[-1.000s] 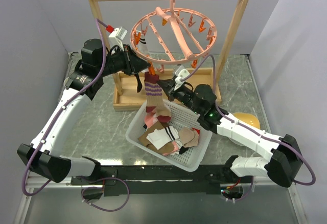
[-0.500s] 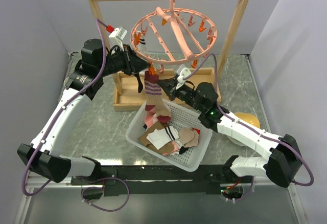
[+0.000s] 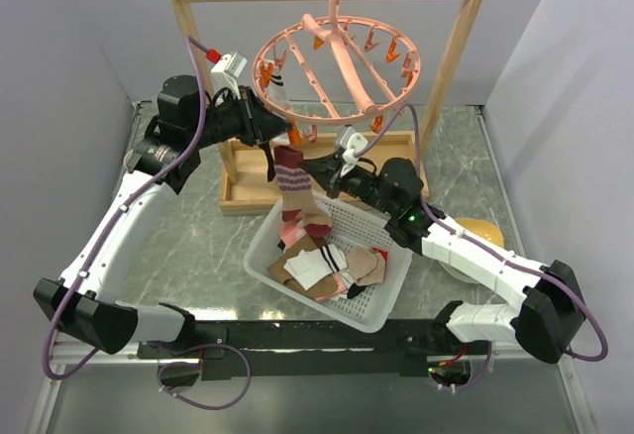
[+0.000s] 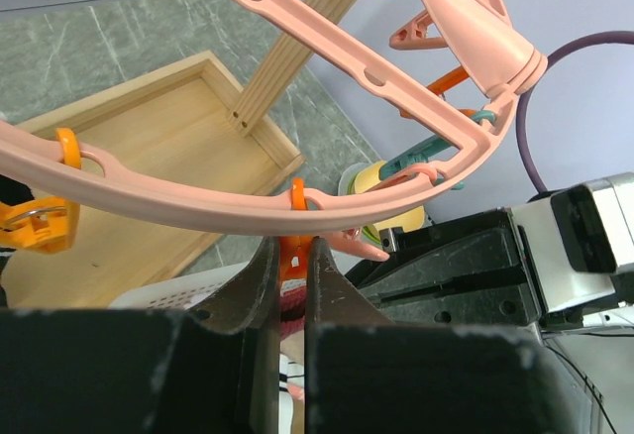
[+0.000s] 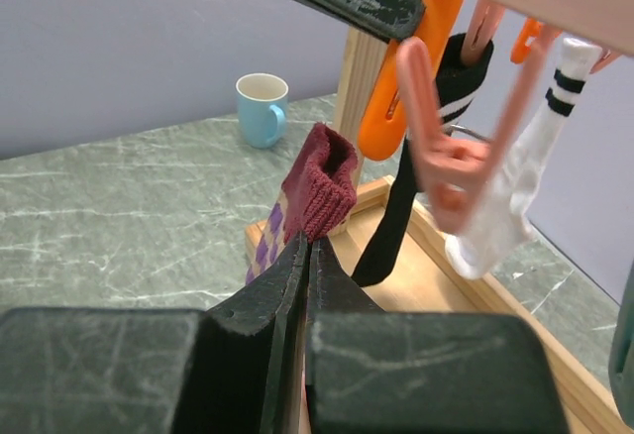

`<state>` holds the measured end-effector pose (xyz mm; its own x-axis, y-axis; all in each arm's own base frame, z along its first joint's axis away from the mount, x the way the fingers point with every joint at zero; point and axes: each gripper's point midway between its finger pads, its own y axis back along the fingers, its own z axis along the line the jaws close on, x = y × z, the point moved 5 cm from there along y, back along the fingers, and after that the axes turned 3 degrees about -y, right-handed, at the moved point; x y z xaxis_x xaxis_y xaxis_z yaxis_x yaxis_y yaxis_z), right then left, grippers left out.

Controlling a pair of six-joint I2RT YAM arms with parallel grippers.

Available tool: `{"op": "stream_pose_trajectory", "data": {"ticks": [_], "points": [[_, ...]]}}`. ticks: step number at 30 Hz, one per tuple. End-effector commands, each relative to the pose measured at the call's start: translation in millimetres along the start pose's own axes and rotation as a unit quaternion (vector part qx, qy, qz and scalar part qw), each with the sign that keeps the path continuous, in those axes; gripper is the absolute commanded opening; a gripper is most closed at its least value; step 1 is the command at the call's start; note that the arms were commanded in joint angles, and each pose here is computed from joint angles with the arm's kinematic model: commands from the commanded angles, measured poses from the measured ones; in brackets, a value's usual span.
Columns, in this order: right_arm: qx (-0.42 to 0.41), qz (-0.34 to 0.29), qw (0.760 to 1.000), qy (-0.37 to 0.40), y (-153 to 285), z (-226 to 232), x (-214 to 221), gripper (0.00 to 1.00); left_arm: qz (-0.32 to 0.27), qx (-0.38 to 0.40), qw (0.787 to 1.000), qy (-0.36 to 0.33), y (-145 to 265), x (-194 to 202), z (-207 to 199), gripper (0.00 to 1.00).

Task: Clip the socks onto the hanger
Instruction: Clamp the sock onto the hanger.

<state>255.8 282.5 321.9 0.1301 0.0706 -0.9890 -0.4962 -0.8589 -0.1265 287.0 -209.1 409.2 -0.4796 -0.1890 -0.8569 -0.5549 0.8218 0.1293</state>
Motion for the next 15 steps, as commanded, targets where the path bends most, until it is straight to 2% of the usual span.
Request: {"op": "stream_pose_trajectory", "data": {"ticks": [1, 15], "points": [[0.0, -0.061, 0.998, 0.01, -6.1, -9.0, -40.1, 0.0, -0.019, 0.024, 0.999, -0.017, 8.0, -9.2, -12.6, 0.01], [0.005, -0.075, 0.997, -0.023, -7.4, -23.1, -43.1, 0.0, -0.02, 0.03, 0.999, -0.018, 12.1, -8.4, -16.1, 0.01]]}}
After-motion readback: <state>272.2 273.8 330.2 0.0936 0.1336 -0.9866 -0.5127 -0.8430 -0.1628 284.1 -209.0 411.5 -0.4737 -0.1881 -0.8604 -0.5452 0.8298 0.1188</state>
